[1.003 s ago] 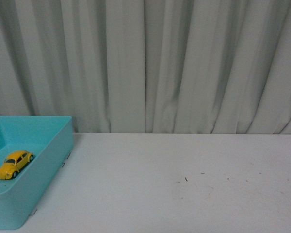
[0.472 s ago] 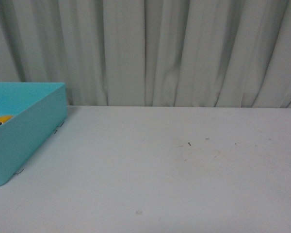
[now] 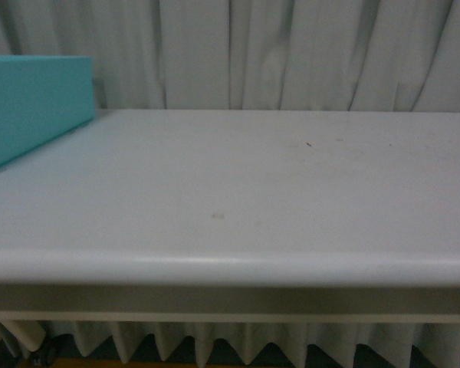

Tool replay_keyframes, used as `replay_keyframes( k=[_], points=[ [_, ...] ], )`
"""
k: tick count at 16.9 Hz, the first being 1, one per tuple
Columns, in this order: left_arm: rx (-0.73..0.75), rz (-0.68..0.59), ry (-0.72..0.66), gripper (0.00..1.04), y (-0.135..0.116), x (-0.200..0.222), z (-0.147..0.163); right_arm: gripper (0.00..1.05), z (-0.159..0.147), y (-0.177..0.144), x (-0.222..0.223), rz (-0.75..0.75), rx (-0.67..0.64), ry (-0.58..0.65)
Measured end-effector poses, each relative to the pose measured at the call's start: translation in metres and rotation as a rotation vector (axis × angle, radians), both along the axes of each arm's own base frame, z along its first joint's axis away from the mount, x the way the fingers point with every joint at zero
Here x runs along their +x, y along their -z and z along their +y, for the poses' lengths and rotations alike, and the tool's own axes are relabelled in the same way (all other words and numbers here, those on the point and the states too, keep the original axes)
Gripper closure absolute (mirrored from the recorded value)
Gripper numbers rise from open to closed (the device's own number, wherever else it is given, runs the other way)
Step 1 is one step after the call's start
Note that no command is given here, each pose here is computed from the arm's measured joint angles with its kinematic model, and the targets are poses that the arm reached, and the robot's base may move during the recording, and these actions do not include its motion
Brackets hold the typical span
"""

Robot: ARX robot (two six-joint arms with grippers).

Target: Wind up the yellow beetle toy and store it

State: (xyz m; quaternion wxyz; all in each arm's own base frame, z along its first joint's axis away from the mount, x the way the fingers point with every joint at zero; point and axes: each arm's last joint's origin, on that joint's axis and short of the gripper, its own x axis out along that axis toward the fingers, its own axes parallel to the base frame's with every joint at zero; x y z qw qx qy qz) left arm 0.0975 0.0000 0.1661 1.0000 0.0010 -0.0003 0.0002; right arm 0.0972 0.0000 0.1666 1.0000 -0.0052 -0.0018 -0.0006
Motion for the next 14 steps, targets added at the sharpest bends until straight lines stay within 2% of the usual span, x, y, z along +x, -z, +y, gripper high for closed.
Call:
replay_keyframes(
  k=[14],
  points=[
    [0.0, 0.002, 0.0, 0.07, 0.0002, 0.0, 0.0, 0.06, 0.0, 0.0003, 0.0, 0.003, 0.0, -0.001]
  ],
)
